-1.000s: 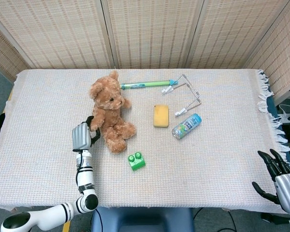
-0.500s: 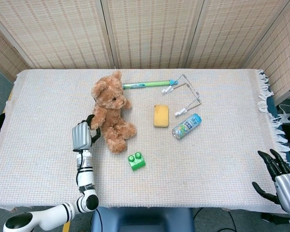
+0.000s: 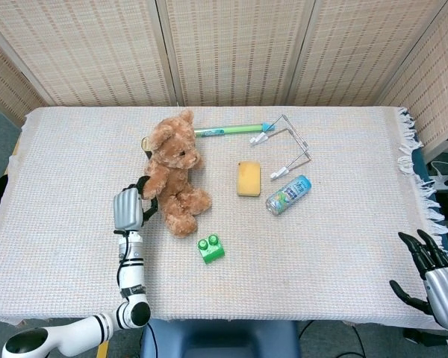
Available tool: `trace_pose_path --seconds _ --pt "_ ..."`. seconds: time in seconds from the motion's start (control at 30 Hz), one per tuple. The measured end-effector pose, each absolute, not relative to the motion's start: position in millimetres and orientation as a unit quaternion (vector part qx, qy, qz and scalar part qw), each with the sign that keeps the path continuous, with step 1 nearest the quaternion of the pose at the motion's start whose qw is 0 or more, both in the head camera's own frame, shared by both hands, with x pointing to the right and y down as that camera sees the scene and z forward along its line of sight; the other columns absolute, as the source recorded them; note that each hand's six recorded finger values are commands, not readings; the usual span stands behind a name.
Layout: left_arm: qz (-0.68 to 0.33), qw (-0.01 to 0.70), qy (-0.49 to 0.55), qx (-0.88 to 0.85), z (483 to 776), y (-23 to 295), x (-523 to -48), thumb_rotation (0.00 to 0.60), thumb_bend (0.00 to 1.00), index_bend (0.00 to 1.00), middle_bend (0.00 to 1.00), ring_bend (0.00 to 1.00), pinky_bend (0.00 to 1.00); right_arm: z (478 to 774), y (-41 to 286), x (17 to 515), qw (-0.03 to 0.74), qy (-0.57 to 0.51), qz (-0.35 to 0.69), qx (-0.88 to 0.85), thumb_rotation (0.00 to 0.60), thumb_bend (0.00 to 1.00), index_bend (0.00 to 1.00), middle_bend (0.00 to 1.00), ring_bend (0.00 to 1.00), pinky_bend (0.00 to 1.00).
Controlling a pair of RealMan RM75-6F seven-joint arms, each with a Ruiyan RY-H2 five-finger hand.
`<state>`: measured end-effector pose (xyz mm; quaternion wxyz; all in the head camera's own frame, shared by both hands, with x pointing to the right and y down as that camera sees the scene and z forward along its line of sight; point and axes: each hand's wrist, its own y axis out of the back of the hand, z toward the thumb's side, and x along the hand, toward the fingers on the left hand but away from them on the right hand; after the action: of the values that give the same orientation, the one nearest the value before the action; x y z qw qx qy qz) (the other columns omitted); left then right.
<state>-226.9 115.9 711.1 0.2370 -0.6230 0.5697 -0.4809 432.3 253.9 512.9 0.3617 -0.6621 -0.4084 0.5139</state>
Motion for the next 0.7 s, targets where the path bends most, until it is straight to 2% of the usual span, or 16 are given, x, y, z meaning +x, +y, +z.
trace_pose_path --seconds 0.07,0.13,0.23,0.37,0.57,0.7 --pt "-0.464 0.246 0.567 -0.635 706.7 115.7 -225.6 0.6 0.5 0.08 0.17 0.25 0.45 513.3 253.8 432.2 0.361 -0.407 0.514 -0.663 0.6 0.16 0.01 0.12 0.0 0.23" --pt "-0.452 0.266 0.554 -0.646 702.2 116.4 -226.5 0.6 0.48 0.01 0.07 0.18 0.43 513.3 253.7 432.0 0.362 -0.407 0.514 -0.662 0.6 0.16 0.01 0.12 0.0 0.23" --pt "-0.453 0.296 0.526 -0.656 698.3 119.4 -235.3 0.6 0.46 0.0 0.0 0.1 0.4 513.7 254.3 431.8 0.361 -0.406 0.515 -0.663 0.6 0.16 0.01 0.12 0.0 0.23" --pt "-0.467 0.327 0.487 -0.662 694.5 127.8 -256.3 0.6 0.46 0.0 0.0 0.06 0.37 513.9 254.0 431.4 0.362 -0.407 0.514 -0.662 0.6 0.16 0.01 0.12 0.0 0.23" --pt "-0.471 0.358 0.446 -0.671 678.6 162.4 -299.6 0.6 0.45 0.0 0.0 0.07 0.37 516.4 255.7 429.6 0.362 -0.4 0.517 -0.664 0.6 0.16 0.01 0.12 0.0 0.23" --pt "-0.456 0.371 0.439 -0.679 658.2 192.7 -322.5 0.6 0.45 0.04 0.09 0.12 0.37 518.8 257.2 427.8 0.363 -0.395 0.52 -0.665 0.6 0.16 0.01 0.12 0.0 0.23"
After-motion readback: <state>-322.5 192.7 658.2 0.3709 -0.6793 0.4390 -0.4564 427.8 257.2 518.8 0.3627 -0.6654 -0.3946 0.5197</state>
